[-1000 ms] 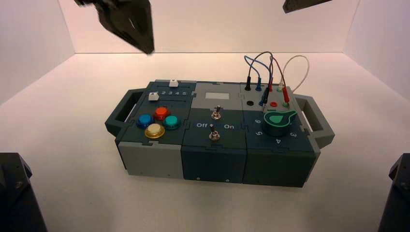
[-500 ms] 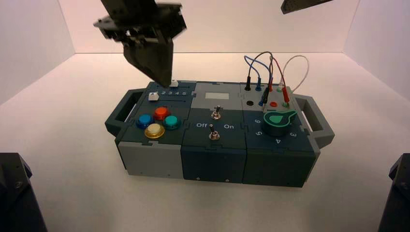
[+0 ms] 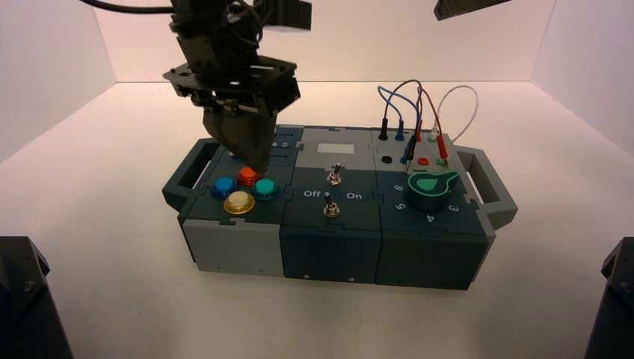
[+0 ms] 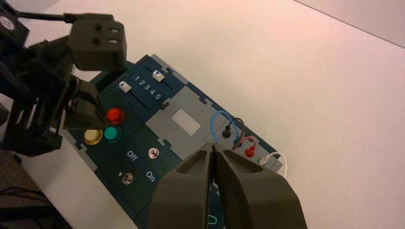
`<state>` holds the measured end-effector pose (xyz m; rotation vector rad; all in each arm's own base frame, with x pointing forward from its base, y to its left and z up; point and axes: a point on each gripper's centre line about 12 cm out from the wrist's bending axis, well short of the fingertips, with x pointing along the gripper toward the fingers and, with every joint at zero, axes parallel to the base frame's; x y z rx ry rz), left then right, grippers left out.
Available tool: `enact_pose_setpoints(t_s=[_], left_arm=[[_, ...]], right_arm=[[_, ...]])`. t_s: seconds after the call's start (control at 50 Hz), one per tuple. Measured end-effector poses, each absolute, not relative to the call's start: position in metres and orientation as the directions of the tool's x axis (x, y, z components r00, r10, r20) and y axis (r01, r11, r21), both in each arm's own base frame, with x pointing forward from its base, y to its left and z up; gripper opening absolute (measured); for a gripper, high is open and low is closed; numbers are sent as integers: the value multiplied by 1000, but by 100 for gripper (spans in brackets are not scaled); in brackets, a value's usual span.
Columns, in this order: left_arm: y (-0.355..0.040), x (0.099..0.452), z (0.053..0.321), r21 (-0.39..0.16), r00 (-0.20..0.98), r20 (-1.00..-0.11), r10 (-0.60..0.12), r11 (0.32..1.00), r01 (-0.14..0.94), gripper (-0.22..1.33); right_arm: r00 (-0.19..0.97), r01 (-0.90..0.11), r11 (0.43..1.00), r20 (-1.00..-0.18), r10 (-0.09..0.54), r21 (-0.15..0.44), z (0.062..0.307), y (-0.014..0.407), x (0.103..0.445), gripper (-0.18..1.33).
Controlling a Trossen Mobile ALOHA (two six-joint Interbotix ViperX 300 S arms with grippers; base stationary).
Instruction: Push the green button with the left gripper.
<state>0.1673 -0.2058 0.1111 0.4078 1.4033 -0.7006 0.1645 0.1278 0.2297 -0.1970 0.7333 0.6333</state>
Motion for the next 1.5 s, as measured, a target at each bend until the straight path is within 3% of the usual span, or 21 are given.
enact_pose_setpoints(t_s=[0.7,1.2,1.5], left_arm=[[-211,166,94,-134,-12,-986,-169,730,670,-16],[-208,162,131,-153,53,-966,-252,729,668,-16],[-208,160,123,-151,35,-972,-232,731,665,-16]], right_arm=[[572,-601,798,-671,471,48,231,128,165,-14],[602,-603,796,-627,495,49,242,125,160,-14],[603,-602,797,-626,494,49,242,125,160,-14]])
